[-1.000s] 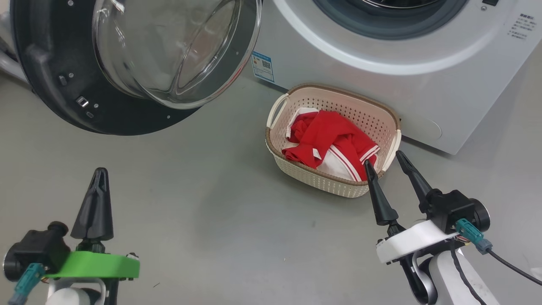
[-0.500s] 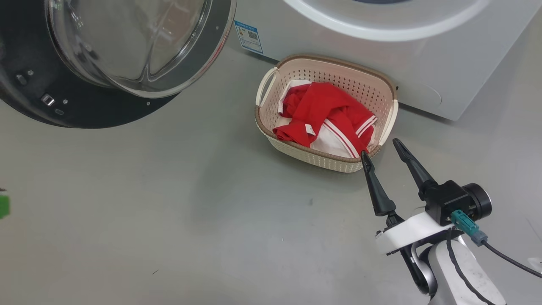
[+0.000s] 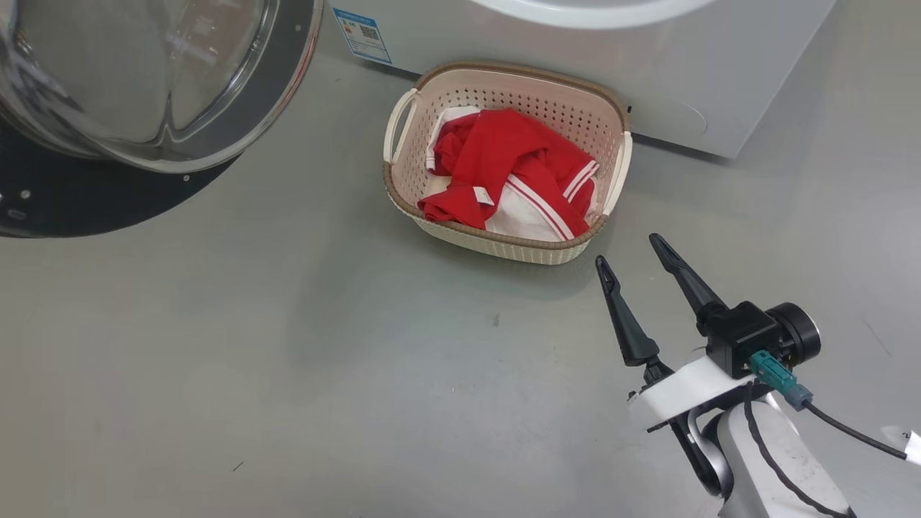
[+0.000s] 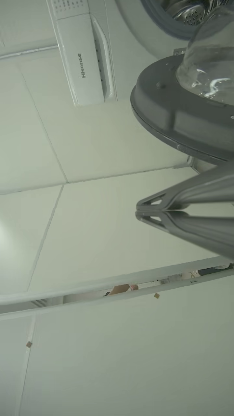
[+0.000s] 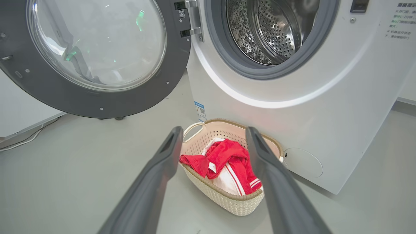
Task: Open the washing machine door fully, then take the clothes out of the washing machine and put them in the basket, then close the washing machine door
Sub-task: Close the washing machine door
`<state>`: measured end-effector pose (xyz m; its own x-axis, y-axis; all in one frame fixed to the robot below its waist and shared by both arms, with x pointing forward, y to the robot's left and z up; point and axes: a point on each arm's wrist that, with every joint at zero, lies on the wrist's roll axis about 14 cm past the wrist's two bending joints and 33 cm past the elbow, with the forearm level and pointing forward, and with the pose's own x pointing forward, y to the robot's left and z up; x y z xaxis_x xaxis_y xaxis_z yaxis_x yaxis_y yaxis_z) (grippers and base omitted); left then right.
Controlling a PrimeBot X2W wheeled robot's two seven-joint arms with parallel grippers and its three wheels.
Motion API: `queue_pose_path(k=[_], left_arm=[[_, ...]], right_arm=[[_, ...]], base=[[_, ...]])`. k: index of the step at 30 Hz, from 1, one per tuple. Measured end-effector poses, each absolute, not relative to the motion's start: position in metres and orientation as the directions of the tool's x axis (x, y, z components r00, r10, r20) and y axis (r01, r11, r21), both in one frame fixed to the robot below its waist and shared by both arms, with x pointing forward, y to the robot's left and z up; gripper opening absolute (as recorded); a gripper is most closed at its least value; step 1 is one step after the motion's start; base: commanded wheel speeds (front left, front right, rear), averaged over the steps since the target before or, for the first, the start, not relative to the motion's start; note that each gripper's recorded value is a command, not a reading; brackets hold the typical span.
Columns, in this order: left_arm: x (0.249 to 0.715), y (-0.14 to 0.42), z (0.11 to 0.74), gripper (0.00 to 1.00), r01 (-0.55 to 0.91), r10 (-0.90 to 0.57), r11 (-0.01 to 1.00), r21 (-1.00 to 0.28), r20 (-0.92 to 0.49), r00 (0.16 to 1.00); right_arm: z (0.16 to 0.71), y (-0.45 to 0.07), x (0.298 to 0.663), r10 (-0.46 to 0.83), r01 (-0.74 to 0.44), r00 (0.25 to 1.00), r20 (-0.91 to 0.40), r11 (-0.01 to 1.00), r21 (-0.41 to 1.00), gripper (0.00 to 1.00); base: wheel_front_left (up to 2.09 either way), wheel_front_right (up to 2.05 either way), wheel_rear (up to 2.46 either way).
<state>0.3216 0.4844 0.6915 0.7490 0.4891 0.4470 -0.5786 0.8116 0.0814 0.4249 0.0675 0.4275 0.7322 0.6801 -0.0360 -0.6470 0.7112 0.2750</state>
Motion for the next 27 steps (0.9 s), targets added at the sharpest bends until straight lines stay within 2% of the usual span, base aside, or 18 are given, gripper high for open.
queue_pose_path(k=[4,7,13,16,21,27], left_arm=[[0.314,0.524,0.677,0.00,-0.636,0.630,0.761,-0.128,0.381,0.677],[0.313,0.545,0.649,0.00,-0.643,0.716,0.697,-0.318,0.259,0.648],[0.320,0.567,0.608,0.00,-0.607,0.813,0.480,-0.633,0.061,0.579],[0.324,0.575,0.594,0.00,-0.509,0.839,0.302,-0.806,-0.028,0.543],[0.341,0.575,0.581,0.00,-0.408,0.820,0.141,-0.902,-0.124,0.559],[0.356,0.568,0.566,0.00,-0.400,0.765,0.075,-0.913,-0.205,0.610]], right_arm=[[0.429,0.059,0.429,0.660,-0.629,0.751,-0.035,0.730,0.266,1.00],[0.430,0.052,0.431,0.644,-0.615,0.764,-0.037,0.744,0.261,1.00],[0.428,0.041,0.434,0.621,-0.593,0.782,-0.043,0.764,0.255,1.00],[0.429,0.039,0.436,0.615,-0.587,0.787,-0.041,0.769,0.253,1.00],[0.429,0.035,0.438,0.606,-0.578,0.795,-0.042,0.776,0.251,1.00],[0.426,0.031,0.440,0.596,-0.568,0.802,-0.047,0.784,0.252,1.00]], base=[[0.00,0.00,0.00],[0.00,0.00,0.00],[0.00,0.00,0.00],[0.00,0.00,0.00],[0.00,0.00,0.00],[0.00,0.00,0.00]])
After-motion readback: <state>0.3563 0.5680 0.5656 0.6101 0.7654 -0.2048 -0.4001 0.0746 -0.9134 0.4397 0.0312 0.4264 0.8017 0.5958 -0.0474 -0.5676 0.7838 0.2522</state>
